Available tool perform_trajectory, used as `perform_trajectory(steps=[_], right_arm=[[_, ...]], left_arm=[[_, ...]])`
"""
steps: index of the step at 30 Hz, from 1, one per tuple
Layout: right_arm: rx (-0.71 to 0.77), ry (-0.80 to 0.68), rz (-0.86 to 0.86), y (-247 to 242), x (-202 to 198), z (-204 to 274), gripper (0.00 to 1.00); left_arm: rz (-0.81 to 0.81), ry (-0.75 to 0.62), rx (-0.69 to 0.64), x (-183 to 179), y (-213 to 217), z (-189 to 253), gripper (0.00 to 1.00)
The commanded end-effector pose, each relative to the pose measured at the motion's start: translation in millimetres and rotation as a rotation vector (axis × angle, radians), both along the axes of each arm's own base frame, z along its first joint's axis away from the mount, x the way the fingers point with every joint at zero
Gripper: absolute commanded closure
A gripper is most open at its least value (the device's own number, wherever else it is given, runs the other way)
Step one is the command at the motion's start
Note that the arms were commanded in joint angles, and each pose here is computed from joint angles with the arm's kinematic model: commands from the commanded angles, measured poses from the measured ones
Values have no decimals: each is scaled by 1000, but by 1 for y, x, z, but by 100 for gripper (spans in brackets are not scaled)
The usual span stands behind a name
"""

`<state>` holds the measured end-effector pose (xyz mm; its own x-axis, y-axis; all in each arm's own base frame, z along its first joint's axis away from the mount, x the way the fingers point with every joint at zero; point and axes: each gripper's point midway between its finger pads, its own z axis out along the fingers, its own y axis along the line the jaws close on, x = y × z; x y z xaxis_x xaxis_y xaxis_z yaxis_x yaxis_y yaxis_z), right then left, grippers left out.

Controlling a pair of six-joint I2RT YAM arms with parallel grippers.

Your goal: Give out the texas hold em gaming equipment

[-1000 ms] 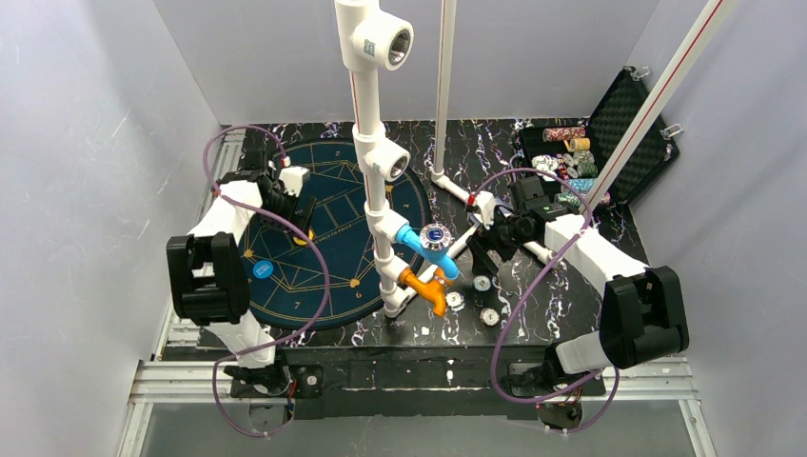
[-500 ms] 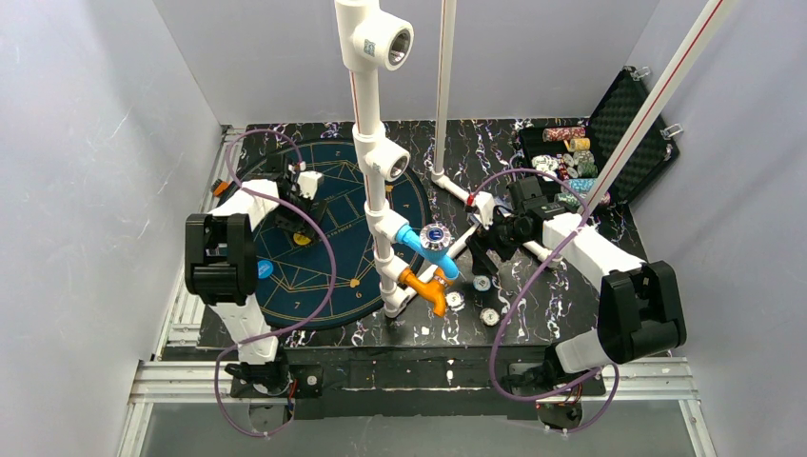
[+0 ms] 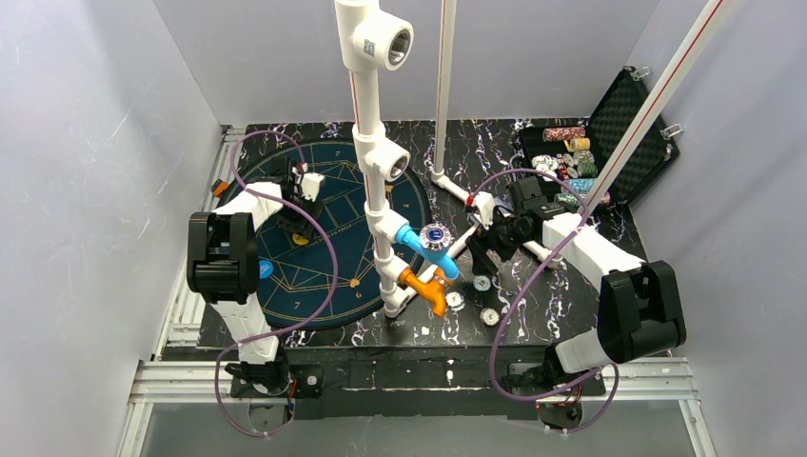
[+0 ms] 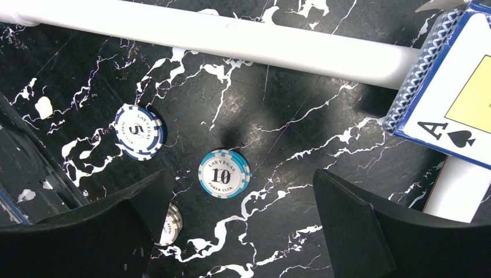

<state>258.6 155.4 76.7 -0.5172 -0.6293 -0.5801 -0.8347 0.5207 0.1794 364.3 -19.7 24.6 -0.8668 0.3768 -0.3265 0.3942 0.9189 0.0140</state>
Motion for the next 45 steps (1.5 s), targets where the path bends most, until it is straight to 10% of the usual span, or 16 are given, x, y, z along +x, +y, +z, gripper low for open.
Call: perform_trajectory(steps=[1, 24, 45], right_arm=[[4, -10, -4, 0, 2, 0, 0], [1, -20, -5, -1, 3, 1, 0], [-2, 10, -11, 0, 2, -7, 0]], left_arm=[[-3, 85, 16, -26, 2, -13, 48], [162, -158, -36, 107, 30, 93, 70], [196, -194, -46, 190, 56, 47, 70]])
